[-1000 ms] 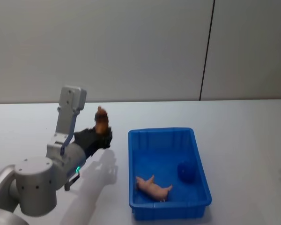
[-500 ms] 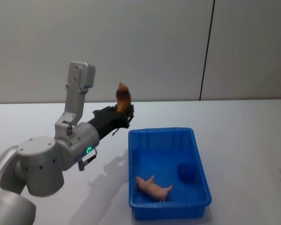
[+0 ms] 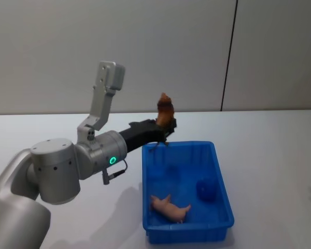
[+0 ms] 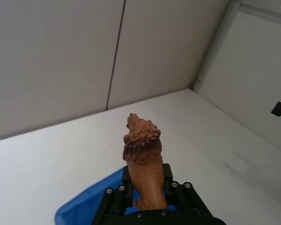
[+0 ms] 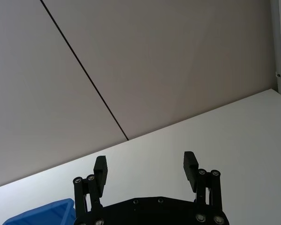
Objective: Pick up the two dolls from the table and place them into the box.
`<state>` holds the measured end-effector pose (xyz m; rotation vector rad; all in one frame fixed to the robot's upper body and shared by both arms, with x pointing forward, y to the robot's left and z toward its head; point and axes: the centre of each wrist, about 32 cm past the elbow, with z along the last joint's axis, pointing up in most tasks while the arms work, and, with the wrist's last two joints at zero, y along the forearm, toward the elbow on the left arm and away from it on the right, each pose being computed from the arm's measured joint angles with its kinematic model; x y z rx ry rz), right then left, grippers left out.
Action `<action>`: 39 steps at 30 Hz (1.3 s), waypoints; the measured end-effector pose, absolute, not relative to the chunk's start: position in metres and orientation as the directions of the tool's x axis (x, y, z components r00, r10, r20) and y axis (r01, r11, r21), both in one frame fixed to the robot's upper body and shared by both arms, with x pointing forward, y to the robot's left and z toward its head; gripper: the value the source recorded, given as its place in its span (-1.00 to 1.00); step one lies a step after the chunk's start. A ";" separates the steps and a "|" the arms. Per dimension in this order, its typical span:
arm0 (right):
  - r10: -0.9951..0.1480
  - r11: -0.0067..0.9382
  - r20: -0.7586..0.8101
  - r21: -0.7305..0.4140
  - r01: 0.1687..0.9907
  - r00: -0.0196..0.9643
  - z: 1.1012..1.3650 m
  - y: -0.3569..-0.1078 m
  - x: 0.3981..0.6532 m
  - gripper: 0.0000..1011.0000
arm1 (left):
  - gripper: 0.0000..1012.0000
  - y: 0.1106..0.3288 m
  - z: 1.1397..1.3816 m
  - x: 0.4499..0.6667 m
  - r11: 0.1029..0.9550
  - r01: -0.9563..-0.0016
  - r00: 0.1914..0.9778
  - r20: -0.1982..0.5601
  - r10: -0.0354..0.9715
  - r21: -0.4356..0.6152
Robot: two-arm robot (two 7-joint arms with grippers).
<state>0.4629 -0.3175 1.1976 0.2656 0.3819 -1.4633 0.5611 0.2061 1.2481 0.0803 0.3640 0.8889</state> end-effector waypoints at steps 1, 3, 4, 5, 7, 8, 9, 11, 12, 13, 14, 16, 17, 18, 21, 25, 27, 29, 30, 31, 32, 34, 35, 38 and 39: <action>-0.911 0.095 -0.408 -0.056 0.994 0.064 1.198 -0.318 0.463 0.98 | -0.29 0.205 1.248 0.562 0.636 -0.739 0.575 -0.282 0.768 0.222; -0.911 0.095 -0.408 -0.056 0.994 0.064 1.198 -0.318 0.463 0.98 | -0.29 0.204 1.246 0.565 0.652 -0.720 0.583 -0.301 0.754 0.238; -0.911 0.095 -0.408 -0.056 0.994 0.064 1.198 -0.318 0.463 0.98 | -0.29 0.203 1.245 0.566 0.656 -0.714 0.585 -0.307 0.751 0.244; -0.911 0.095 -0.407 -0.056 0.994 0.064 1.198 -0.318 0.463 0.98 | -0.29 0.203 1.244 0.567 0.660 -0.709 0.586 -0.313 0.748 0.248; -0.911 0.095 -0.408 -0.056 0.994 0.064 1.198 -0.318 0.463 0.98 | -0.29 0.201 1.241 0.569 0.670 -0.695 0.589 -0.327 0.739 0.262; -0.911 0.095 -0.408 -0.056 0.994 0.064 1.198 -0.318 0.463 0.98 | -0.29 0.200 1.241 0.570 0.672 -0.691 0.590 -0.330 0.737 0.266; -0.911 0.095 -0.408 -0.056 0.994 0.064 1.198 -0.317 0.463 0.98 | -0.29 0.200 1.240 0.571 0.675 -0.687 0.590 -0.334 0.735 0.270; -0.911 0.095 -0.408 -0.056 0.994 0.064 1.198 -0.318 0.463 0.98 | -0.22 0.198 1.238 0.572 0.681 -0.677 0.592 -0.343 0.729 0.279; -0.911 0.095 -0.408 -0.056 0.994 0.064 1.198 -0.318 0.463 0.98 | -0.20 0.198 1.238 0.573 0.682 -0.674 0.592 -0.346 0.728 0.282; -0.911 0.095 -0.408 -0.056 0.994 0.064 1.198 -0.318 0.463 0.98 | -0.06 0.197 1.237 0.574 0.686 -0.669 0.593 -0.351 0.725 0.287; -0.911 0.095 -0.408 -0.056 0.994 0.064 1.198 -0.318 0.463 0.98 | -0.03 0.197 1.236 0.574 0.688 -0.666 0.593 -0.353 0.723 0.289; -0.911 0.095 -0.408 -0.056 0.994 0.064 1.198 -0.318 0.463 0.98 | 0.06 0.196 1.235 0.575 0.690 -0.662 0.594 -0.357 0.721 0.293; -0.911 0.095 -0.408 -0.056 0.994 0.064 1.198 -0.318 0.463 0.98 | 0.18 0.196 1.235 0.576 0.692 -0.658 0.594 -0.361 0.719 0.296; -0.911 0.095 -0.408 -0.056 0.994 0.064 1.198 -0.318 0.463 0.98 | 0.20 0.196 1.234 0.576 0.694 -0.656 0.595 -0.363 0.718 0.298; -0.911 0.095 -0.408 -0.056 0.994 0.064 1.198 -0.317 0.463 0.98 | 0.37 0.195 1.233 0.577 0.697 -0.650 0.595 -0.368 0.715 0.303; -0.911 0.095 -0.407 -0.056 0.994 0.064 1.198 -0.318 0.463 0.98 | 0.63 0.194 1.233 0.578 0.700 -0.645 0.596 -0.372 0.712 0.307; -0.911 0.095 -0.408 -0.056 0.994 0.064 1.198 -0.318 0.463 0.98 | 0.74 0.194 1.233 0.578 0.700 -0.645 0.596 -0.372 0.712 0.306; -0.911 0.095 -0.408 -0.056 0.994 0.064 1.198 -0.317 0.463 0.98 | 0.83 0.194 1.233 0.578 0.699 -0.648 0.596 -0.370 0.712 0.303; -0.911 0.095 -0.408 -0.056 0.994 0.064 1.198 -0.317 0.463 0.98 | 0.90 0.194 1.233 0.578 0.697 -0.652 0.597 -0.366 0.714 0.298; -0.911 0.095 -0.408 -0.056 0.994 0.064 1.198 -0.317 0.463 0.98 | 0.95 0.194 1.233 0.578 0.696 -0.655 0.596 -0.364 0.716 0.295; -0.911 0.095 -0.408 -0.056 0.994 0.064 1.198 -0.318 0.463 0.98 | 0.95 0.194 1.233 0.577 0.691 -0.662 0.595 -0.358 0.720 0.290; -0.911 0.095 -0.408 -0.056 0.994 0.064 1.198 -0.318 0.463 0.98 | 0.98 0.194 1.233 0.576 0.685 -0.672 0.593 -0.348 0.726 0.282; -0.911 0.095 -0.408 -0.056 0.994 0.064 1.198 -0.318 0.463 0.98 | 0.98 0.194 1.234 0.576 0.681 -0.677 0.592 -0.344 0.729 0.279; -0.911 0.095 -0.408 -0.056 0.994 0.064 1.198 -0.318 0.463 0.98 | 0.98 0.195 1.235 0.573 0.659 -0.708 0.583 -0.317 0.748 0.254; -0.911 0.095 -0.408 -0.056 0.994 0.064 1.198 -0.318 0.463 0.98 | 0.98 0.195 1.236 0.572 0.655 -0.714 0.581 -0.311 0.752 0.248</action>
